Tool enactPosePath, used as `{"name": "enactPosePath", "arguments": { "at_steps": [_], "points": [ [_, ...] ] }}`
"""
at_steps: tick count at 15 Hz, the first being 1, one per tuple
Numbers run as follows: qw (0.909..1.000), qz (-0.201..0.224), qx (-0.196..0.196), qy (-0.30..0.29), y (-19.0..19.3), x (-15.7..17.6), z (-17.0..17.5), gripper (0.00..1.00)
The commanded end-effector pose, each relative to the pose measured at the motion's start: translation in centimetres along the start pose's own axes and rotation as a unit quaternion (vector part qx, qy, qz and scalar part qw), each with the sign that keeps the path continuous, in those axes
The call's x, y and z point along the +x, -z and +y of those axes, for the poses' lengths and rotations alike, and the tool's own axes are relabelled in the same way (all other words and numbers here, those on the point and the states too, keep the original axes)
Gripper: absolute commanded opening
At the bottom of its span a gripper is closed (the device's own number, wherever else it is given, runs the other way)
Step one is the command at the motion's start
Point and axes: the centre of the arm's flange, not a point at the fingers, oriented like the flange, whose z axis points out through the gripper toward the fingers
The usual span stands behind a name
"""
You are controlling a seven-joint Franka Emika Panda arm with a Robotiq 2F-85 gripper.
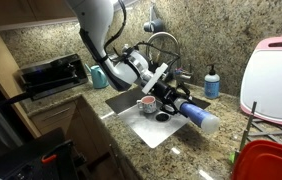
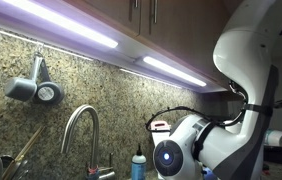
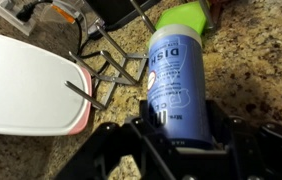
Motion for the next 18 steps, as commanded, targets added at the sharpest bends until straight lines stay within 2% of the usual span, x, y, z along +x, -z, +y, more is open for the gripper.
{"name": "enactPosePath", "arguments": {
  "at_steps": [1, 8, 11, 12, 18],
  "points": [
    [0.9989, -0.042, -0.018, -0.009, -0.1, -0.6, 0.7, 0.33],
    [0.9941, -0.106, -0.022, 0.001, -1.7, -0.9, 0.4, 0.33],
    [0.9945, -0.103, -0.018, 0.002, -1.8, -0.9, 0.2, 0.33],
    [0.9955, -0.094, -0.010, 0.007, -2.1, -0.8, -0.6, 0.58],
    [0.9955, -0.093, -0.010, 0.007, -2.2, -0.6, -0.6, 0.58]
  ]
}}
